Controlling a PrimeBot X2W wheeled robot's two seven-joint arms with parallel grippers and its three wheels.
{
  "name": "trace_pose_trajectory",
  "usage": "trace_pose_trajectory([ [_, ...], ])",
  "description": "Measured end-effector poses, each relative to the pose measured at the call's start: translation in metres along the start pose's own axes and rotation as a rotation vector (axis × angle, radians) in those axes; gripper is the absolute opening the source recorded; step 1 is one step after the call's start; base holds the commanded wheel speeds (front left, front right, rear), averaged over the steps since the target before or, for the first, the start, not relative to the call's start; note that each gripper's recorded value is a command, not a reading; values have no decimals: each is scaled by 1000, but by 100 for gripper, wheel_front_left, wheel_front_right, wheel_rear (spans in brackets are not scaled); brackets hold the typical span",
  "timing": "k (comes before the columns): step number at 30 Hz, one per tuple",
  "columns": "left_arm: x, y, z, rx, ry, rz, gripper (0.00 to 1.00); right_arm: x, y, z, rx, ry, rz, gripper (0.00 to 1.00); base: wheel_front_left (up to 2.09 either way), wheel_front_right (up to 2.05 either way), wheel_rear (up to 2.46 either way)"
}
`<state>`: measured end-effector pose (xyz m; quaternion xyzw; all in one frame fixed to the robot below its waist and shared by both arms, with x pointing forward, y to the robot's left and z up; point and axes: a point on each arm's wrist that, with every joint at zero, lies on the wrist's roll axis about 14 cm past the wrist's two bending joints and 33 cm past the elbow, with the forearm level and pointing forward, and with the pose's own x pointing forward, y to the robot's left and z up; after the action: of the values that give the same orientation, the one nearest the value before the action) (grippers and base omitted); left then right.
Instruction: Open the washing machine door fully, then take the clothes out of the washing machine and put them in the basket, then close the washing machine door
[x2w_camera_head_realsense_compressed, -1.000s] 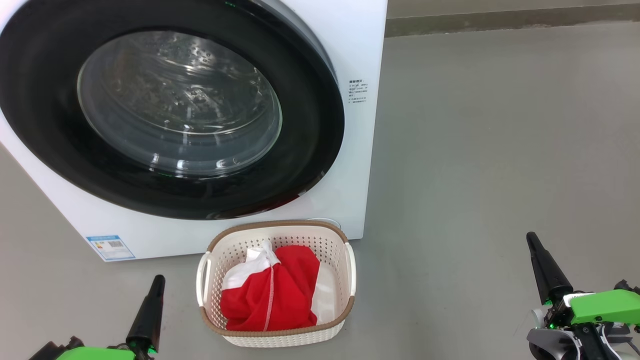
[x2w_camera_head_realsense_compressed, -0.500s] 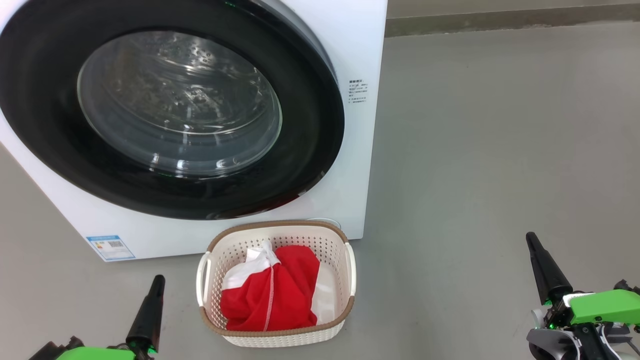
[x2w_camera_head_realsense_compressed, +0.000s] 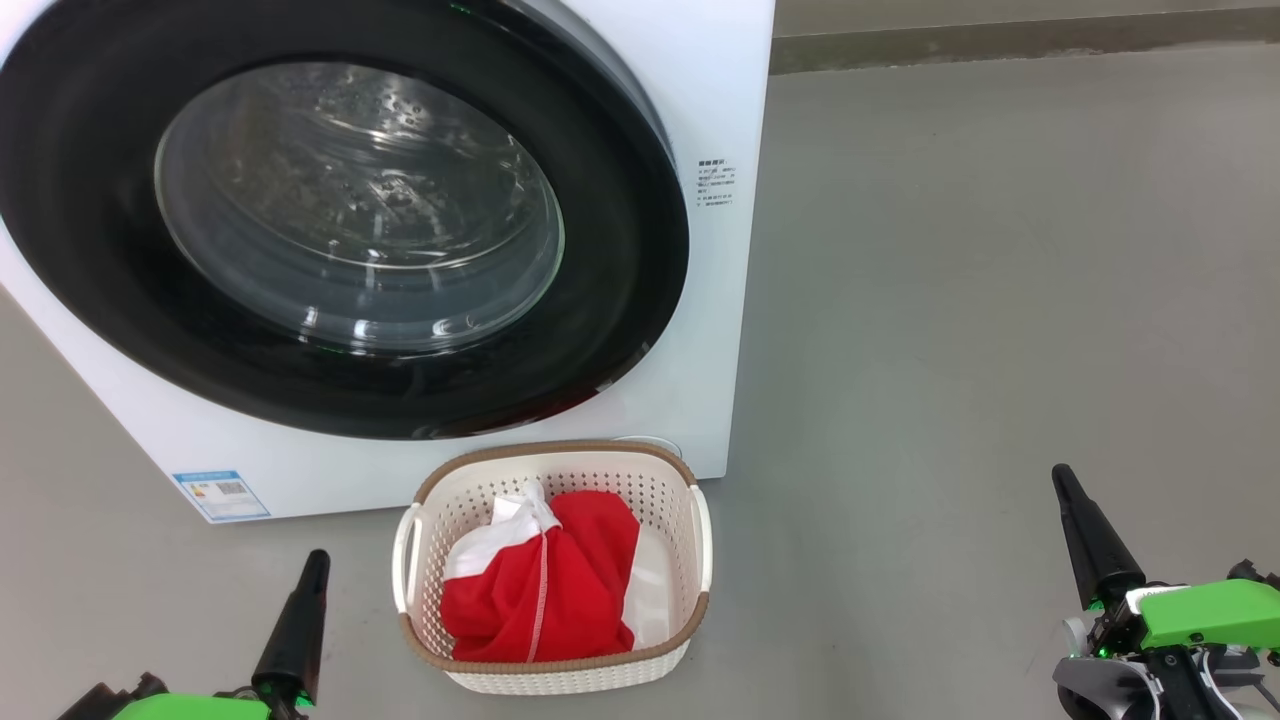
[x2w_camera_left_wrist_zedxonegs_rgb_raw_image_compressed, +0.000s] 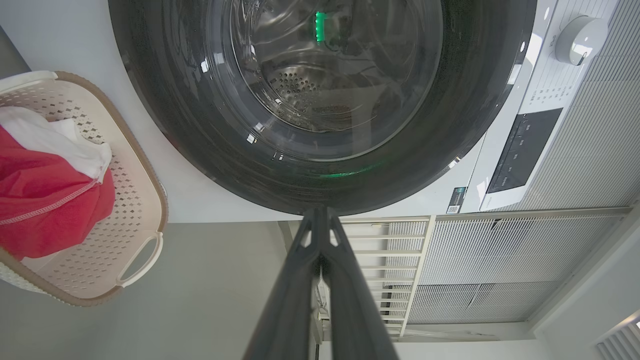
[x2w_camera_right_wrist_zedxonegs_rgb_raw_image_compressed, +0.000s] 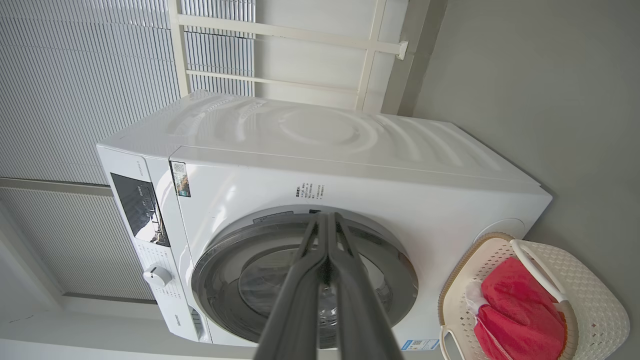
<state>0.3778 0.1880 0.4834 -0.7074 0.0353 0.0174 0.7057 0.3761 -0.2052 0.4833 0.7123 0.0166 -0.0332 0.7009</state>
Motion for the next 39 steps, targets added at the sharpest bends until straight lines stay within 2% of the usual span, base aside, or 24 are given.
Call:
trace_pose_trajectory([
  [39,0,0,0,0,-1,0,0,0,0,0,1,-2,0,0,0,0,0],
])
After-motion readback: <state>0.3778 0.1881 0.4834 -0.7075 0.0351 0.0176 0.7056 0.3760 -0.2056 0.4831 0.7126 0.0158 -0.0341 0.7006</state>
